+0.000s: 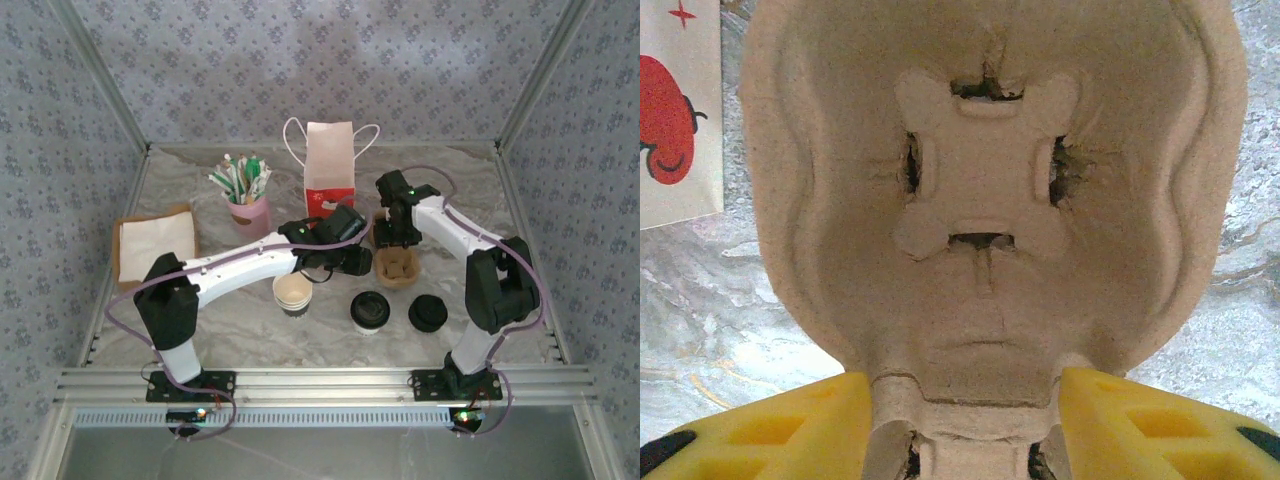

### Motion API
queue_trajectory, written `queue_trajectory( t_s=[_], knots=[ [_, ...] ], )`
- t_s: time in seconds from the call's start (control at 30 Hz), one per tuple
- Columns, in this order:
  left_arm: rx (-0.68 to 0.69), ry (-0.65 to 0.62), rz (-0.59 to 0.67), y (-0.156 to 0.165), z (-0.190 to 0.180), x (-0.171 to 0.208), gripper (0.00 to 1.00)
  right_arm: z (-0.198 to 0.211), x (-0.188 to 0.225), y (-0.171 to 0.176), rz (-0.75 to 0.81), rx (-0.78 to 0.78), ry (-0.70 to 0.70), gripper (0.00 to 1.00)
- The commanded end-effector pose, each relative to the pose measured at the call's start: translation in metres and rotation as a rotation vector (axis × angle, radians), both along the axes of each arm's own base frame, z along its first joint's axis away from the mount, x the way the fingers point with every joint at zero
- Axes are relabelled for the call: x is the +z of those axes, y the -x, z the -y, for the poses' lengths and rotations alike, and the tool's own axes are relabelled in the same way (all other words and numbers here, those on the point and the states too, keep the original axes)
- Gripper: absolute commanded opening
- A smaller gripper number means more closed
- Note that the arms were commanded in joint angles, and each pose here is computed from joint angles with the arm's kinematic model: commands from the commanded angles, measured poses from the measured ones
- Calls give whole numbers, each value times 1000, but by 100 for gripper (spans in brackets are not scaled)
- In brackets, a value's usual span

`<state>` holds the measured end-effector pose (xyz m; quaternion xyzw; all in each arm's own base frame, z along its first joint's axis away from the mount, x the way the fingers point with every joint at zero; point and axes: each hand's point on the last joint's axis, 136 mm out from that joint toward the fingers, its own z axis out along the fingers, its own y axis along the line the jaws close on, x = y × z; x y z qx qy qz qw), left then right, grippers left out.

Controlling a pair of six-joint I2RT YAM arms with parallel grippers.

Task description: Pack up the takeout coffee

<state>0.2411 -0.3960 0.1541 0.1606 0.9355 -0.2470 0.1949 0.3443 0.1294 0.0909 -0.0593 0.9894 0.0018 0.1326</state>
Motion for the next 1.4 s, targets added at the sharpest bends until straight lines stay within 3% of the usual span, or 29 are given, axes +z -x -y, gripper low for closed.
queue_trajectory(
  t_s=[0.0, 0.8, 1.37],
  knots=[
    [-1, 38, 14, -3, 8, 11, 42, 2, 2, 1, -11, 5, 40, 54],
    [-1, 33, 11, -7, 15, 5, 43, 4, -5, 11, -41, -2, 61, 48],
    [1, 32, 9, -8, 15, 5, 42, 7, 7, 17, -22, -3, 51, 37]
  ],
)
